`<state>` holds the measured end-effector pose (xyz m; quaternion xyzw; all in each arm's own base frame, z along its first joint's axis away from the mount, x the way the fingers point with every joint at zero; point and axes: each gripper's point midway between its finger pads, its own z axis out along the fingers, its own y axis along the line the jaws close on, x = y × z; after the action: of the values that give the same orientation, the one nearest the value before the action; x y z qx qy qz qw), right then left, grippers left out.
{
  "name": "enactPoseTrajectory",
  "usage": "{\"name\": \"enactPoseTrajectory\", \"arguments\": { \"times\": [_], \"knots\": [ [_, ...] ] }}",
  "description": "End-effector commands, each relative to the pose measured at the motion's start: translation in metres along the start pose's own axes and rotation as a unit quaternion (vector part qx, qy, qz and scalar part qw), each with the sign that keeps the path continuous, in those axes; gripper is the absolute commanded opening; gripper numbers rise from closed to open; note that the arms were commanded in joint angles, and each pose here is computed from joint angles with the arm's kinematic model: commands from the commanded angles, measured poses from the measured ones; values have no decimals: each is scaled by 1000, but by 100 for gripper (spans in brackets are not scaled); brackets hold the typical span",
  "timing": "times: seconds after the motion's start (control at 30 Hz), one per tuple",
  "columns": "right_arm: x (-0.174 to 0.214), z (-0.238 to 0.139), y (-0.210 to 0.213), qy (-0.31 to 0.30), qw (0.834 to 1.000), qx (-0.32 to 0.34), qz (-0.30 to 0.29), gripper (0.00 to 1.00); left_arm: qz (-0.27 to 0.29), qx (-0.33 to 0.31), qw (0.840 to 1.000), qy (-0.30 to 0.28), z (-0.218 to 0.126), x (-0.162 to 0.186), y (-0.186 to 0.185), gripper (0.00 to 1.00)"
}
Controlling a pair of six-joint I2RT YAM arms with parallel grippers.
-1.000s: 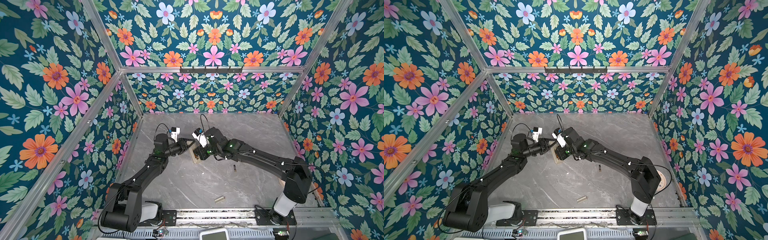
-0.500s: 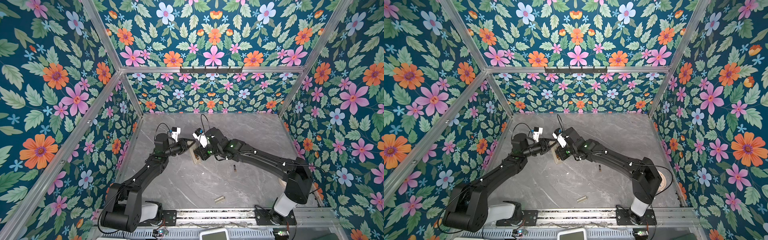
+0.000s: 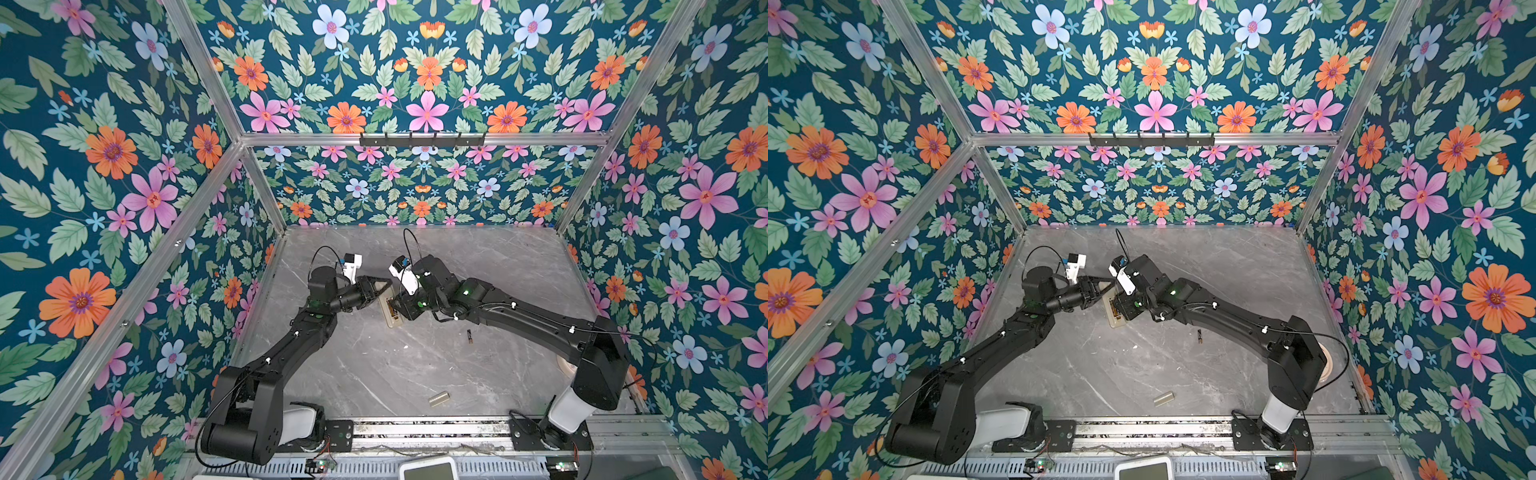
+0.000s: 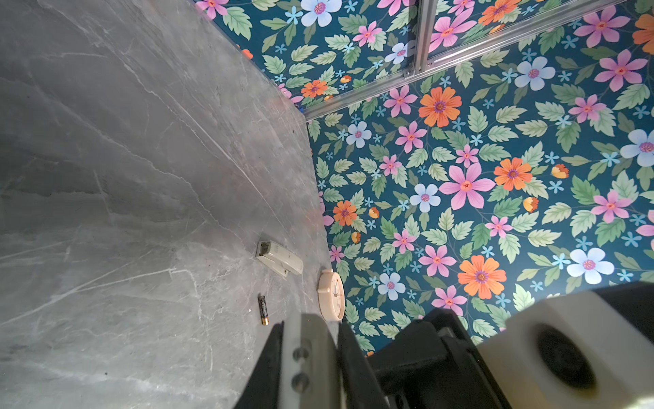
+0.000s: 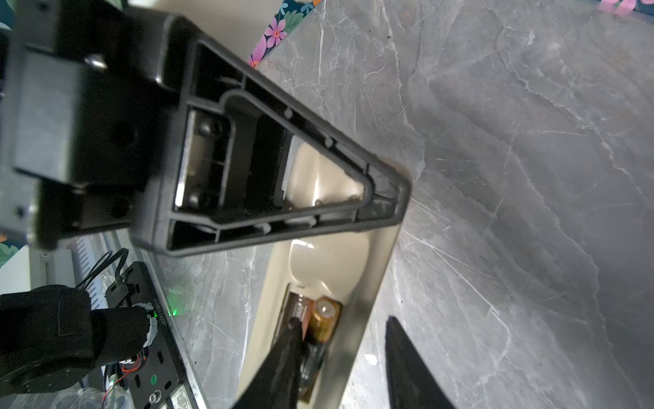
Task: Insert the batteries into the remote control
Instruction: 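Lower the battery into the remote's compartment with the right gripper, then open the right gripper and lift it away from the remote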
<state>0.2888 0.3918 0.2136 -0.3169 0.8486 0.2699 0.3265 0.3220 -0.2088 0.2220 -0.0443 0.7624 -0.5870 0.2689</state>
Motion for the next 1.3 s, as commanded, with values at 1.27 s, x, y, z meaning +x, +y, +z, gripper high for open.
{"name": "enactPoseTrajectory", "arguments": {
  "times": [1.27],
  "knots": [
    [-11,-61,42,47,953,-67,-290,36,40,14,991,127,-4,41,-16,0]
  ]
}}
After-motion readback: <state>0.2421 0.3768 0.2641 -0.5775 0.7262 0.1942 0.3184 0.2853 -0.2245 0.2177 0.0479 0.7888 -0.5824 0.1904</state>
